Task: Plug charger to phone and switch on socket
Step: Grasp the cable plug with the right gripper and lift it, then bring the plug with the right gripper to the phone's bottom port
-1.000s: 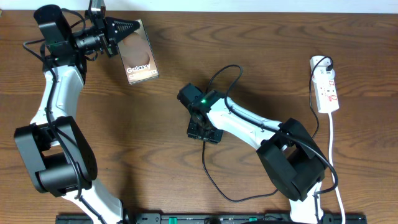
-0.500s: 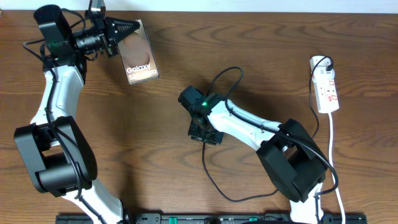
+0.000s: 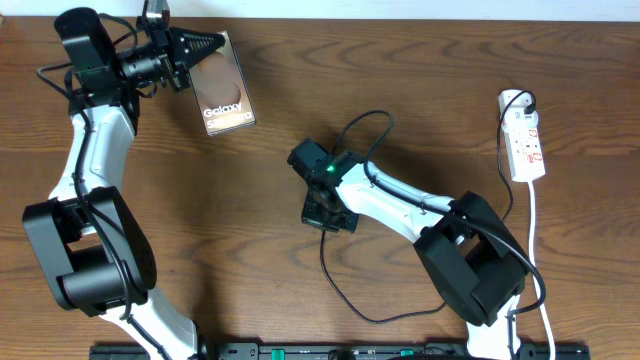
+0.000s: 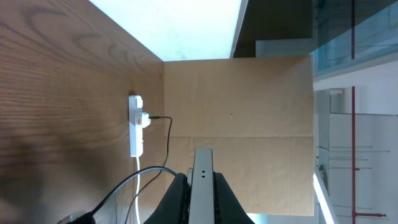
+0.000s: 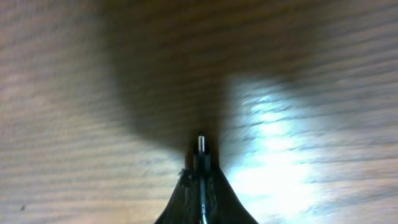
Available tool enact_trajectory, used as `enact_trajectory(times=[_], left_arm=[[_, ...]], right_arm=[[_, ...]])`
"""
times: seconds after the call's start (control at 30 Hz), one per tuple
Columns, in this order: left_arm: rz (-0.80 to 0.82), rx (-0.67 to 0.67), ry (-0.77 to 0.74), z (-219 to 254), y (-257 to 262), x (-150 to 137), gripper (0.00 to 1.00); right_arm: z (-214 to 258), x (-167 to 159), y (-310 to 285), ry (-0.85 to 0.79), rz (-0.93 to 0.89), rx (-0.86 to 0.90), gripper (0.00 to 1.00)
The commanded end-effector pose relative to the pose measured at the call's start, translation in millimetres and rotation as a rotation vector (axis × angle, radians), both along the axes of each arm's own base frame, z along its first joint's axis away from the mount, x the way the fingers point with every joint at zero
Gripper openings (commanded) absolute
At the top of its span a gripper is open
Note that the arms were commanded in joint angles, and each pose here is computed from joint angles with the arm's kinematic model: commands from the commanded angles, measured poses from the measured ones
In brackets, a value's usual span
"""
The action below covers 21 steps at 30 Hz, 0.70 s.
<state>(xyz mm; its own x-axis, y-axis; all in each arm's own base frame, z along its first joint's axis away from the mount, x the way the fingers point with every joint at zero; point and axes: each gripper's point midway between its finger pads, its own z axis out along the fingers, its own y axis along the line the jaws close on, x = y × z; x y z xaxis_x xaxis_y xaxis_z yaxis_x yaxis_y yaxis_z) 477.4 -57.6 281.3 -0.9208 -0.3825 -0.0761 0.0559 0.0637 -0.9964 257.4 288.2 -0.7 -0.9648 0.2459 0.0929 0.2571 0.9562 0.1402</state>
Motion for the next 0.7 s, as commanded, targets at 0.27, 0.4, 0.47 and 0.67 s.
enact_trajectory(times=[0.27,0.4,0.47,0.67], left_arm=[[0.021,0.036,-0.085,9.2,1.5,-0.8,0.08],[0.092,0.06,-0.091,6.7,7.1,10.3,0.07],[0.116,0.066,-0.09,5.9,9.2,14.0,0.07],[0.117,0.076,-0.156,14.9,9.4,15.3,0.07]], right_arm=[[132.5,-15.0,101.6,-0.048,0.753,1.202,0.01],[151.2,-1.2,107.0,-0.182,0.841,1.301,0.01],[157.4,4.4,110.5,-0.211,0.845,1.319,0.01],[186.5,10.0,120.2,-0.341,0.956,1.43,0.01]])
